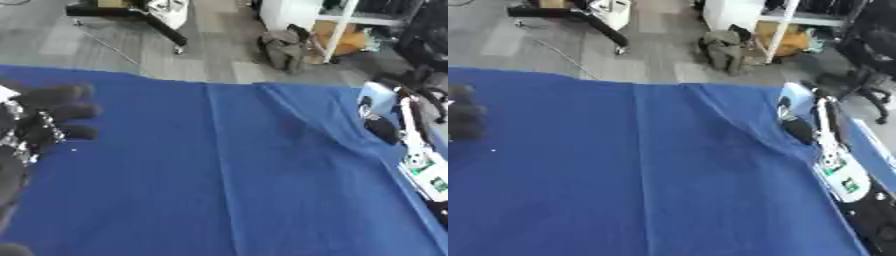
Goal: Pick up the objects with one hand, pass them to the other hand, and then place them into the box on the other side of the table.
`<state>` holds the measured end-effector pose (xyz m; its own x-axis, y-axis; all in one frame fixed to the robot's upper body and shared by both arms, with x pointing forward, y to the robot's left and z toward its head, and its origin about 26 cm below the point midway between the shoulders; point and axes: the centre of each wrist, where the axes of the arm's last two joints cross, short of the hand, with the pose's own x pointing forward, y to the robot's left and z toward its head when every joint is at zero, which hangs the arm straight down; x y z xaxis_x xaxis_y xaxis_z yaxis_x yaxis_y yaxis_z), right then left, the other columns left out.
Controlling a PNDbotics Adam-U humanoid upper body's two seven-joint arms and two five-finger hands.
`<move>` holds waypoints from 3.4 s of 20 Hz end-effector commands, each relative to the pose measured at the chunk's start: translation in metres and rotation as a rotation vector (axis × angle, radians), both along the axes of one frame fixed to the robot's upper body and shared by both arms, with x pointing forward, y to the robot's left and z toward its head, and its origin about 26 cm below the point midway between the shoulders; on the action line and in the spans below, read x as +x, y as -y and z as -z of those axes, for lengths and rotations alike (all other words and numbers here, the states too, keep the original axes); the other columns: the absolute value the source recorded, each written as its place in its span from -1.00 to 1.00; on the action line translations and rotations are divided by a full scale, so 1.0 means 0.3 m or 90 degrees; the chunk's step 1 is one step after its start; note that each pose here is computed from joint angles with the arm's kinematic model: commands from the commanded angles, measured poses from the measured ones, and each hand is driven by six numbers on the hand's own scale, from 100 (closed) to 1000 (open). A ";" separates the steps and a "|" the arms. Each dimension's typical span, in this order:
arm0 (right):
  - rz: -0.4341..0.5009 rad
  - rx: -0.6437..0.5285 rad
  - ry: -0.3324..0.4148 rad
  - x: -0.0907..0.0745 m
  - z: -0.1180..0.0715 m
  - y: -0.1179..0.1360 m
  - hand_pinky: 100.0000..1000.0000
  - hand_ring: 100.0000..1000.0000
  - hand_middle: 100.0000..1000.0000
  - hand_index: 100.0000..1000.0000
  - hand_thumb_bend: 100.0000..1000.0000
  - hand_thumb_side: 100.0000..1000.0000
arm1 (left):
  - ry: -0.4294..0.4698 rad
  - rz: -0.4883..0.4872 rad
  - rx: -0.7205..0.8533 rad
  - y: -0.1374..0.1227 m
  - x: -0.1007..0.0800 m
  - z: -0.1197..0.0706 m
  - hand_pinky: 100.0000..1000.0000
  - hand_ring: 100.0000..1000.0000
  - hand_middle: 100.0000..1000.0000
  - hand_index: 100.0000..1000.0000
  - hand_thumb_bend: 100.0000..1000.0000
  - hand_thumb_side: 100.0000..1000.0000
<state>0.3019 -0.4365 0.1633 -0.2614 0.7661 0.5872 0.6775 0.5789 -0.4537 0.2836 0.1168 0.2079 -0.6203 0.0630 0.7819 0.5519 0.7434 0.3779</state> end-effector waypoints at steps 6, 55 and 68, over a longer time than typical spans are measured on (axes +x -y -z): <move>-0.333 -0.038 0.131 -0.036 -0.178 -0.419 0.22 0.26 -0.31 -0.27 -1.00 -0.18 | -0.091 -0.022 0.055 0.063 -0.059 0.063 0.46 0.64 0.66 0.66 1.00 0.13; -0.726 -0.116 0.011 -0.038 -0.050 -0.707 0.20 0.29 -0.27 -0.23 -1.00 -0.18 | -0.113 -0.119 0.034 0.133 -0.031 0.054 0.45 0.65 0.69 0.69 1.00 0.12; -0.749 -0.081 0.045 -0.042 -0.042 -0.711 0.16 0.23 -0.28 -0.23 -1.00 -0.18 | -0.247 0.063 0.171 0.288 -0.086 0.034 0.45 0.67 0.71 0.74 1.00 0.24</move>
